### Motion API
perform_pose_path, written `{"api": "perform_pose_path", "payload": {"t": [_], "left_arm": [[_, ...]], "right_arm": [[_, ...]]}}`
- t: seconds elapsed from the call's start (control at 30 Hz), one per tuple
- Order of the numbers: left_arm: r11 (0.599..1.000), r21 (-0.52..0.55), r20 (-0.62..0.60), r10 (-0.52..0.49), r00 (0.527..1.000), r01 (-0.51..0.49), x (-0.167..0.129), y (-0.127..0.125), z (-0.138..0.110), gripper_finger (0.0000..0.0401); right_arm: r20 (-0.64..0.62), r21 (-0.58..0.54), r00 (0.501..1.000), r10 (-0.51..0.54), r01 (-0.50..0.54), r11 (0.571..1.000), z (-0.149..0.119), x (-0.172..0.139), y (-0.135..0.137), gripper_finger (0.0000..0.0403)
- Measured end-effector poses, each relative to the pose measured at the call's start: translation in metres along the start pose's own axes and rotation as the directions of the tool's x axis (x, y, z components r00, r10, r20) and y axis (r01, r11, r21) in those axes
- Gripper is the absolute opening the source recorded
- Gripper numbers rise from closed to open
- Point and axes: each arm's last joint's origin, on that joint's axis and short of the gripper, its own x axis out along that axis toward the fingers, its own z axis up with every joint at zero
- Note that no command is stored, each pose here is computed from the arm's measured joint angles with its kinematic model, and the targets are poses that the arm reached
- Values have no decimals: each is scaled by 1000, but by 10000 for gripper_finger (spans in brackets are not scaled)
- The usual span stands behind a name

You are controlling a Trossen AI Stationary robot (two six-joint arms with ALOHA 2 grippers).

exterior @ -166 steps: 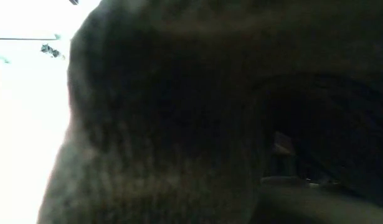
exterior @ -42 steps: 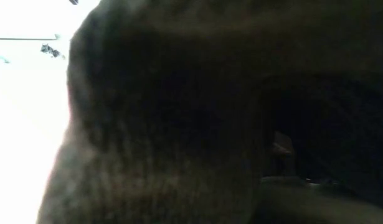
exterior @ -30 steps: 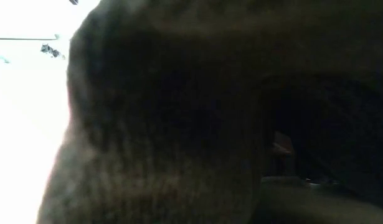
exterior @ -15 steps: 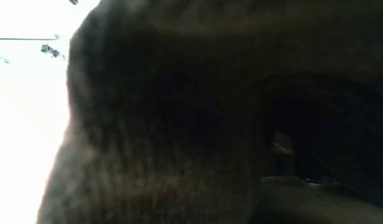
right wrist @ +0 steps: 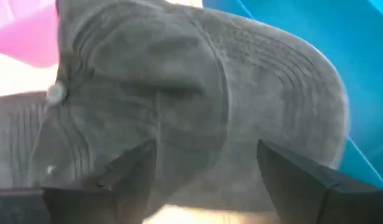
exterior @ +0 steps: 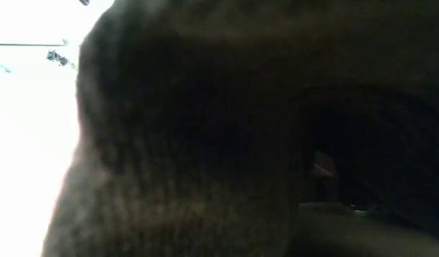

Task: Pick & Place hat
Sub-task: Put the middle gray cap into the blue bin

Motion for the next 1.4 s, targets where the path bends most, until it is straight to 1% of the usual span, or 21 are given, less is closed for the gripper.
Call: {"api": "perform_pose_path", "payload": {"t": [0.13,0.23,0.3,0.37,0.47,0.53,0.63,0.67,0.7,0.8,0.93,1.13,1.27,1.4], "left_arm": [[1000,0,-1,0,1000,0,0,0,0,30],[1000,0,0,-1,1000,1,0,0,0,30],[1000,0,0,-1,1000,1,0,0,0,30],[1000,0,-1,0,1000,0,0,0,0,30],[1000,0,0,-1,1000,1,0,0,0,30],[1000,0,0,0,1000,0,0,0,0,30],[1000,0,0,0,1000,0,0,0,0,30],[1000,0,0,0,1000,0,0,0,0,30],[1000,0,0,-1,1000,1,0,0,0,30],[1000,0,0,0,1000,0,0,0,0,30],[1000,0,-1,0,1000,0,0,0,0,30],[1000,0,0,-1,1000,1,0,0,0,30],[1000,0,0,0,1000,0,0,0,0,30],[1000,0,0,0,1000,0,0,0,0,30]], "right_arm": [[0,-4,1000,-3,3,1000,-1,13,0,290],[-3,-15,1000,-8,8,1000,-1,17,1,282],[-3,-6,1000,-12,12,1000,-1,17,0,270],[-3,6,1000,-13,13,1000,-1,17,0,248],[-6,7,1000,-15,15,1000,-2,17,0,188],[-12,-1,1000,-11,11,1000,-2,17,0,132],[-20,-17,1000,-12,11,1000,-2,17,-2,38],[-20,-25,1000,-9,9,1000,-2,17,-3,21],[-21,-34,1000,-7,6,999,-2,17,-3,16],[-24,-33,1000,6,-7,999,-1,15,-3,21],[-38,-3,998,42,-42,999,6,1,-1,7],[45,10,996,72,-73,997,34,-34,3,5],[88,59,994,68,-74,996,55,-52,-5,4],[91,71,988,123,-130,989,69,-59,-13,7]]}}
